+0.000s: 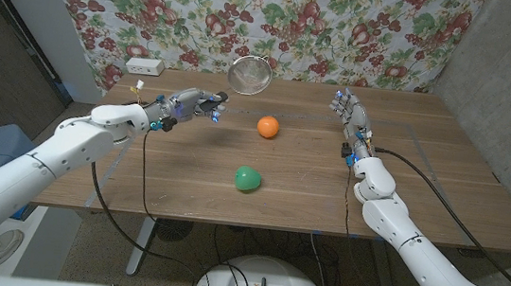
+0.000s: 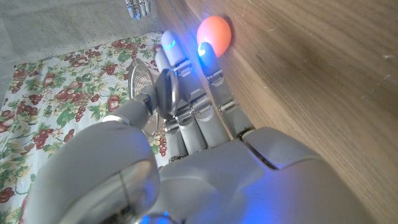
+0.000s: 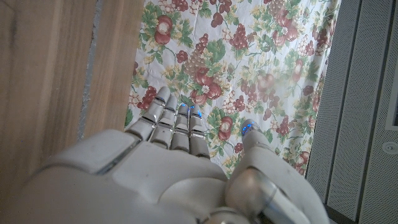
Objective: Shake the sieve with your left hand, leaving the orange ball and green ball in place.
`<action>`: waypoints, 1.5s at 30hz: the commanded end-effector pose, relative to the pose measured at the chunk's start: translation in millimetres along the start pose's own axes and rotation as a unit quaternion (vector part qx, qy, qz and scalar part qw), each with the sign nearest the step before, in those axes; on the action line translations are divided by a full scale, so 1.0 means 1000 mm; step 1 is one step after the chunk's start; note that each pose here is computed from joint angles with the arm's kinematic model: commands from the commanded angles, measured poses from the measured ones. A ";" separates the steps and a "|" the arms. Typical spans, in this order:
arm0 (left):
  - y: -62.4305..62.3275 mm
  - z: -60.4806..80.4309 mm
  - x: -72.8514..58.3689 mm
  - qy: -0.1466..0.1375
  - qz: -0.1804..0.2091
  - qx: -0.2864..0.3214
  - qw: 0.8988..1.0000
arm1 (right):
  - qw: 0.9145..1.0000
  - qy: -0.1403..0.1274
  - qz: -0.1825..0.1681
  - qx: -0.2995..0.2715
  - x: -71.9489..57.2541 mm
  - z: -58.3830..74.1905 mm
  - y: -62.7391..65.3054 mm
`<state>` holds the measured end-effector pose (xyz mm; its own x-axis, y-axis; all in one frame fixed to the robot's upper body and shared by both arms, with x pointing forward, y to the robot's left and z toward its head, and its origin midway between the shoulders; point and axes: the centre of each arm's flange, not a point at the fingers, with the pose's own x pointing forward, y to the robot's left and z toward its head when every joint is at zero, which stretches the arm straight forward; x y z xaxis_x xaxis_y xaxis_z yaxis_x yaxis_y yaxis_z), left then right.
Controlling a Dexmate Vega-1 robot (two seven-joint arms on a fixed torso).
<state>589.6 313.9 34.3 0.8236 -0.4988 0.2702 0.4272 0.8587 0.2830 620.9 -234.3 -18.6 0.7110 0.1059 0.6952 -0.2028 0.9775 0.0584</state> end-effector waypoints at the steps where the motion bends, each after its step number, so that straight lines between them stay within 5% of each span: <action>1: -0.002 -0.012 -0.005 0.051 0.023 -0.042 0.998 | 1.000 0.000 0.001 -0.002 0.000 0.001 0.000; 18: -0.002 -0.021 -0.011 0.145 0.054 -0.086 0.984 | 1.000 0.004 0.003 -0.001 0.002 -0.001 -0.001; 45: -0.001 -0.039 -0.003 0.179 0.044 -0.134 0.974 | 1.000 0.011 0.005 0.000 0.010 -0.007 0.000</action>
<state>595.6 320.2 4.2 0.9240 -0.3797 -0.0452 0.3817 0.9231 0.0479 628.7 -233.1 -17.0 0.7202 0.1174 0.6837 -0.2088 0.9766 0.0522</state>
